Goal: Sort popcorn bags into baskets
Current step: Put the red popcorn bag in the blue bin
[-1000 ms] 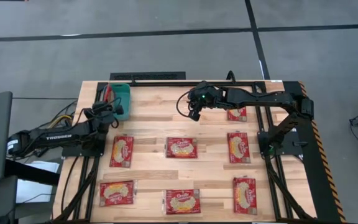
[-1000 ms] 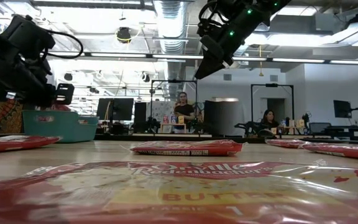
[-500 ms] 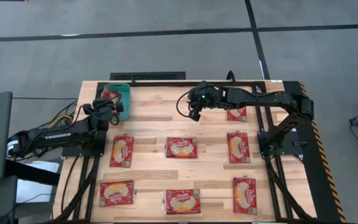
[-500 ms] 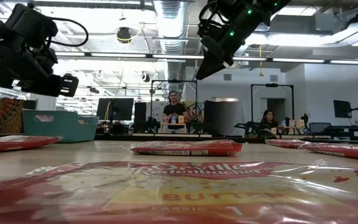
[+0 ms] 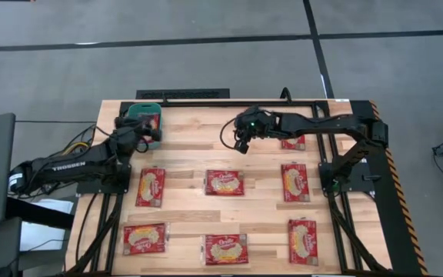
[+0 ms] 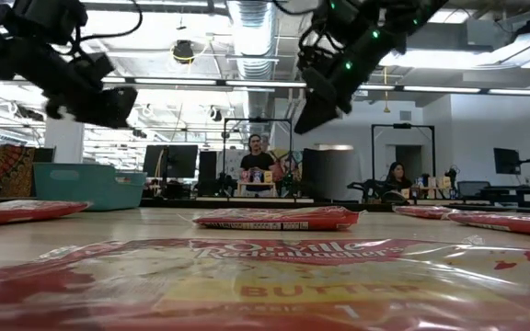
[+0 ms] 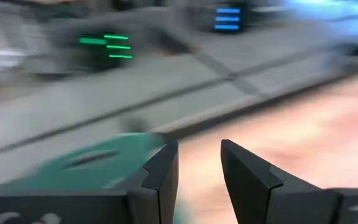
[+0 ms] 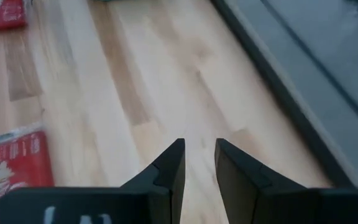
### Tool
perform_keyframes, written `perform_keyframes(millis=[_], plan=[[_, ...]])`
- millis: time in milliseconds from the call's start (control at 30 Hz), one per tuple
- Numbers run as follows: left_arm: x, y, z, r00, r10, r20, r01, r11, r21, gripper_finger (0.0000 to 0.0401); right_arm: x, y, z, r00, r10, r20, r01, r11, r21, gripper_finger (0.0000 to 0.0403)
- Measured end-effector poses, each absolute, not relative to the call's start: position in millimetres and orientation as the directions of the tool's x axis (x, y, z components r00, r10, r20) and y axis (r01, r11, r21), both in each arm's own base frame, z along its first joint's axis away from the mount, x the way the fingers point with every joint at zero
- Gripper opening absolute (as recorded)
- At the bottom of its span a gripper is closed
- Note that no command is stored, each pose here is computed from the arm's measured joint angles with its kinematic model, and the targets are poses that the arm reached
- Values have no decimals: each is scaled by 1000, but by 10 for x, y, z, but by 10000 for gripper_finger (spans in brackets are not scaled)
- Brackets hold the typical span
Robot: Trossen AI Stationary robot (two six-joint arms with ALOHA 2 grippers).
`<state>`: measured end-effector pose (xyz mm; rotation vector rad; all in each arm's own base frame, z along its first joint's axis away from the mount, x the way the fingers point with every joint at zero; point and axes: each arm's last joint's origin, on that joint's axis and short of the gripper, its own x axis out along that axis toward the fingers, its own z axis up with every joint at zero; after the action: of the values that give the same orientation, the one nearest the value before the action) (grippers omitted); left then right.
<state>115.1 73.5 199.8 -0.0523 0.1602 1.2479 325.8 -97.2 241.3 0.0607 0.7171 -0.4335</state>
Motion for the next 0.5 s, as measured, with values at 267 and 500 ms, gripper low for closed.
perform_keyframes(millis=[267,500], plan=[[1483,659,1884,788,564,-247,-601,792,-111,110,3126,-857,1921,819,-108,-564,286,928,238,116],[1715,598,1812,872,437,-218,-463,883,-80,115,3105,-573,1783,867,10,-498,194,914,355,163]])
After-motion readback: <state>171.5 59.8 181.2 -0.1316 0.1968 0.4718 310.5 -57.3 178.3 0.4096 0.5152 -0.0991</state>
